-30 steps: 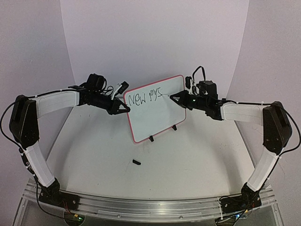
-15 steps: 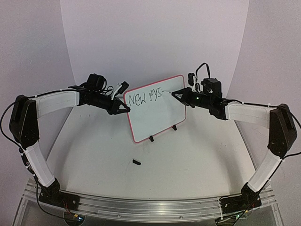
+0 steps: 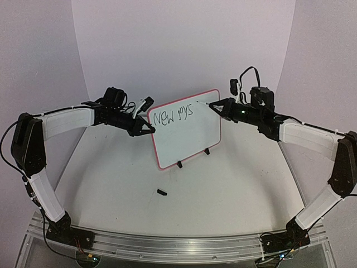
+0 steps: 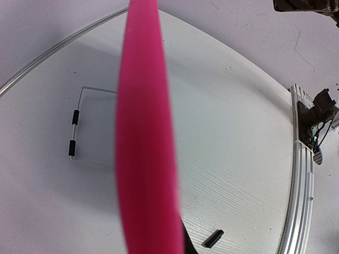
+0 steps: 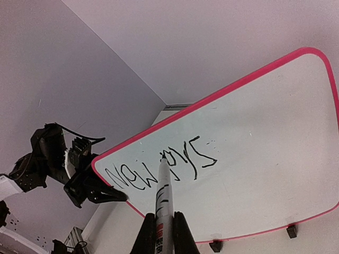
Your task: Write a sentence on the whiteboard
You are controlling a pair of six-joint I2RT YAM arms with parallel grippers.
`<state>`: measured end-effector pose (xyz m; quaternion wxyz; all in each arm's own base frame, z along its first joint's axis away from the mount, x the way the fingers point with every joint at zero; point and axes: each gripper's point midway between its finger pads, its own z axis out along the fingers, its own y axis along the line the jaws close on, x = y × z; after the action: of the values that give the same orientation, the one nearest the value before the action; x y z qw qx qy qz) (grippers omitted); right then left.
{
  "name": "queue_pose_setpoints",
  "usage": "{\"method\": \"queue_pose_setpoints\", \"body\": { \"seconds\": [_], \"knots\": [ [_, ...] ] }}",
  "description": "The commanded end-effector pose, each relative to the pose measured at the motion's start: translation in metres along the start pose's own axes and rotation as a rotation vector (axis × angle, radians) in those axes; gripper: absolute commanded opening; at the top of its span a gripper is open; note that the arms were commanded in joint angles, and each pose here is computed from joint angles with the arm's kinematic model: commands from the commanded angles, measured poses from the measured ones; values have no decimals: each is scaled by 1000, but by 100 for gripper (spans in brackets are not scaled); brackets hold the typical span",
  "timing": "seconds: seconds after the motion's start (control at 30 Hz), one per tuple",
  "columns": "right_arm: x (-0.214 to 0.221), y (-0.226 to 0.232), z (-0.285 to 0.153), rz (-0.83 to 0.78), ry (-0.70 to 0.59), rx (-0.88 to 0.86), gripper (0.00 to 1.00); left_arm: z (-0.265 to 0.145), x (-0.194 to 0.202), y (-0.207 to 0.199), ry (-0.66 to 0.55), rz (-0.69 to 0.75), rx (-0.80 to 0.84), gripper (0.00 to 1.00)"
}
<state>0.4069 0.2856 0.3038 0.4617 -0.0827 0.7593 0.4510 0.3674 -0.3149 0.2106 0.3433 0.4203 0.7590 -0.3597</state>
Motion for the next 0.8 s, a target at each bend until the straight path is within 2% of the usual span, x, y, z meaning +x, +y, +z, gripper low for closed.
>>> {"method": "queue_pose_setpoints", "body": {
  "seconds": [0.0, 0.4, 0.77],
  "knots": [
    [-3, 6, -9, -28, 19, -30, 0, 5, 21, -19, 96, -35, 43, 0],
    [-5, -11, 14, -30, 46, -32, 0, 3, 17, -25, 89, -28, 56, 0],
    [-14, -40, 29, -20, 15, 43, 0, 5, 20, -23, 96, -31, 53, 0]
  ]
}}
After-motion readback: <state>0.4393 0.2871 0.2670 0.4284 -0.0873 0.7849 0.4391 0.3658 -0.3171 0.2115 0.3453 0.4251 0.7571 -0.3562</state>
